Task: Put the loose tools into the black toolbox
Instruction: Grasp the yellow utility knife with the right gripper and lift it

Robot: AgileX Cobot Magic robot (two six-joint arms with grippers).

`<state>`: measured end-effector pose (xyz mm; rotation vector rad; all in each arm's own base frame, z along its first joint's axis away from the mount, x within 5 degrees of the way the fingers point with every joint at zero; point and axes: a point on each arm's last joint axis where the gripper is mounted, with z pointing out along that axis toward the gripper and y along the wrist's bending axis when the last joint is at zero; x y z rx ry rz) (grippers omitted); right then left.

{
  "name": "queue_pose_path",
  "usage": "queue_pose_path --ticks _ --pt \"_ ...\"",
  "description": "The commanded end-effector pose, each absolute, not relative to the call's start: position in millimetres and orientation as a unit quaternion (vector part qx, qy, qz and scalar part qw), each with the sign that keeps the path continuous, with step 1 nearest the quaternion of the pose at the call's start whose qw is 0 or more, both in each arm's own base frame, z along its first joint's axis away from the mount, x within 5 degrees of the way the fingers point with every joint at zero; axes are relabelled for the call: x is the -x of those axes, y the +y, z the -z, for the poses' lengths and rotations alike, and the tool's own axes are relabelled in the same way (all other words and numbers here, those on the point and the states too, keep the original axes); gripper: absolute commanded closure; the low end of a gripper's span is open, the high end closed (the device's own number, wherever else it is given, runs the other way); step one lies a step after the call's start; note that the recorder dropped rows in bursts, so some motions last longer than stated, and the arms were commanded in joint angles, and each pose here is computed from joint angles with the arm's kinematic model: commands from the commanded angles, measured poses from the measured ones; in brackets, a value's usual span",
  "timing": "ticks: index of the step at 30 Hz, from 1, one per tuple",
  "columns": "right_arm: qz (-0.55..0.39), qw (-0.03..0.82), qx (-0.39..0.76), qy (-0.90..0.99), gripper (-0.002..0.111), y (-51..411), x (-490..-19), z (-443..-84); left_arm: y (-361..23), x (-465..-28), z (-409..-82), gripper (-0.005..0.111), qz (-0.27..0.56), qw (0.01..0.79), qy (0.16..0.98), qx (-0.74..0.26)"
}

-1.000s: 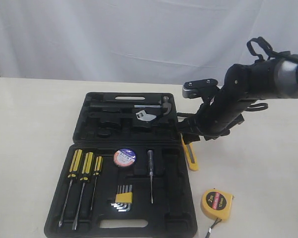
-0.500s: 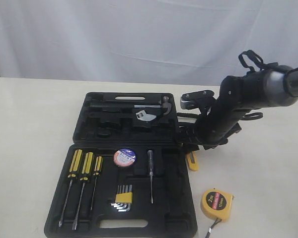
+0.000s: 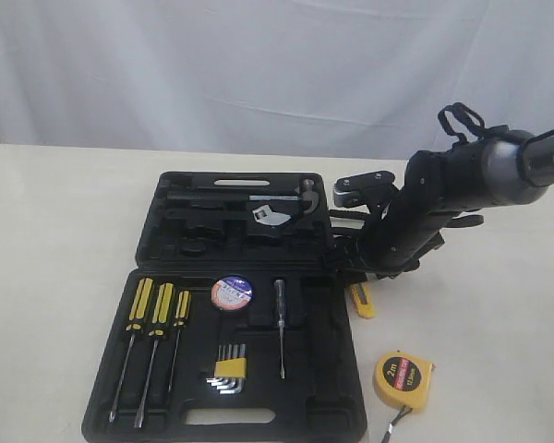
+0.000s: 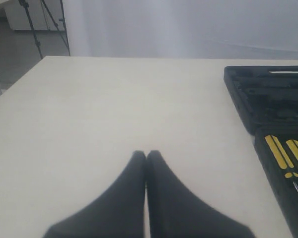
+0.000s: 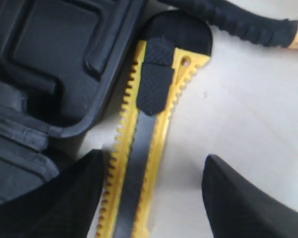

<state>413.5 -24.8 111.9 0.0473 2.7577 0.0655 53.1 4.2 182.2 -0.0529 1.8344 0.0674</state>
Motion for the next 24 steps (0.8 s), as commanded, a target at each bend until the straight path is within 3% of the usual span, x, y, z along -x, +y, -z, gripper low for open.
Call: queue_pose_path --ticks 1,13,18,24 --pt "-0.022 0.192 -0.012 0.981 0.057 -26 -415 -109 4 -53 -182 0.107 -0.023 0.611 0.791 0.024" --pt "-0.025 0.167 0.002 0.986 0.109 -25 -411 -101 4 -53 -182 0.107 -0.023 0.611 0.791 0.024" --pt "-0.032 0.180 -0.006 0.983 0.109 -24 -411 -114 4 -53 -182 0.107 -0.023 0.611 0.791 0.024" --pt "-0.037 0.194 -0.010 0.980 0.109 -22 -404 -154 4 -53 -182 0.107 -0.023 0.611 0.791 0.024"
